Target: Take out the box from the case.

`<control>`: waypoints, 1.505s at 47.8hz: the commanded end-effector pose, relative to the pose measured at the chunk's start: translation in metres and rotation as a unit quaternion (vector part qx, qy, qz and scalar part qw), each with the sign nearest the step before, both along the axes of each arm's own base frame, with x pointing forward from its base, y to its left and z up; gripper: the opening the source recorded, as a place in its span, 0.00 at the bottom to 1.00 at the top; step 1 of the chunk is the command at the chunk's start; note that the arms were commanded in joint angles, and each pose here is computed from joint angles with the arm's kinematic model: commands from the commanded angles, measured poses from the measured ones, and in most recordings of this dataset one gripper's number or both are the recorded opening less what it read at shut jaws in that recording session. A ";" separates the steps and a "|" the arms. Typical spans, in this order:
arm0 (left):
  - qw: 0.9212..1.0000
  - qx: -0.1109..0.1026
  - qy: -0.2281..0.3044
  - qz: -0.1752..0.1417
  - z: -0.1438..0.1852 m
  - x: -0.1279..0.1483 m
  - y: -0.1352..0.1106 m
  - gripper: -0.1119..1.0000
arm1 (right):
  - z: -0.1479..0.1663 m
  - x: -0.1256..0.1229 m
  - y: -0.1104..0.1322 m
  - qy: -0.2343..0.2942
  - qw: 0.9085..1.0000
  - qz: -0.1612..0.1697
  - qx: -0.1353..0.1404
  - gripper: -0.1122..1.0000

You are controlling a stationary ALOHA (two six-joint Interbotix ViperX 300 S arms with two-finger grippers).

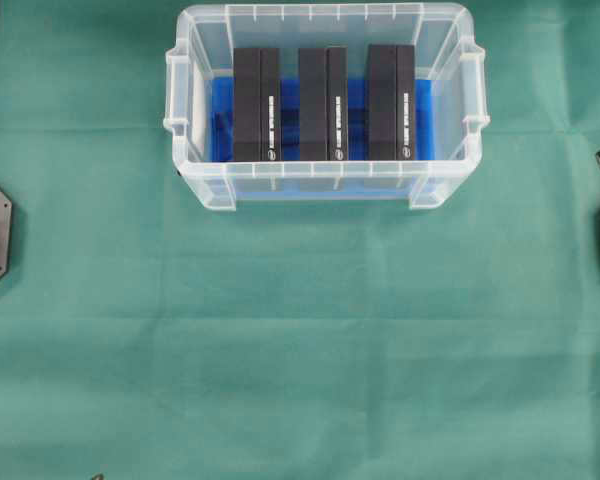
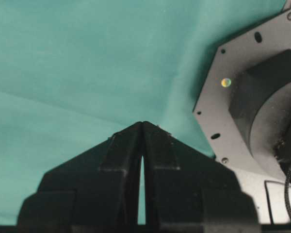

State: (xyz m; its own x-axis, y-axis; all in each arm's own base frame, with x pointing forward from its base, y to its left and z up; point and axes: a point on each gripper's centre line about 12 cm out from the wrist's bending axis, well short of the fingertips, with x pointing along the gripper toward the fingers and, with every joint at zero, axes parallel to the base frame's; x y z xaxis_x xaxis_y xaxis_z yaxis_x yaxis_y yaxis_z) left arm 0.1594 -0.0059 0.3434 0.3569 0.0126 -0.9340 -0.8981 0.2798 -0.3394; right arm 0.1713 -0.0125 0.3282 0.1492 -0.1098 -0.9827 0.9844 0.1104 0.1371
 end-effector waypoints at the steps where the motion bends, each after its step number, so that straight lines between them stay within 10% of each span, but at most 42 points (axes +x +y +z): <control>1: 1.000 0.002 -0.009 0.000 0.007 0.002 0.000 0.11 | 0.007 0.004 0.000 -0.009 1.000 -0.001 -0.002 0.10; 25: 0.997 0.047 0.007 0.061 0.006 0.001 0.049 0.11 | 0.005 0.016 -0.055 0.001 0.998 -0.026 -0.048 0.10; 54: 0.995 0.077 0.044 0.054 0.002 0.002 0.092 0.14 | -0.001 0.024 -0.112 0.019 0.997 -0.033 -0.067 0.10; 66: 0.995 0.076 0.044 0.056 0.002 0.002 0.092 0.54 | -0.005 0.021 -0.111 0.024 0.997 -0.037 -0.064 0.12; 72: 0.995 0.076 0.044 0.057 0.002 0.001 0.091 0.86 | -0.010 0.020 -0.111 0.030 0.997 -0.042 -0.063 0.35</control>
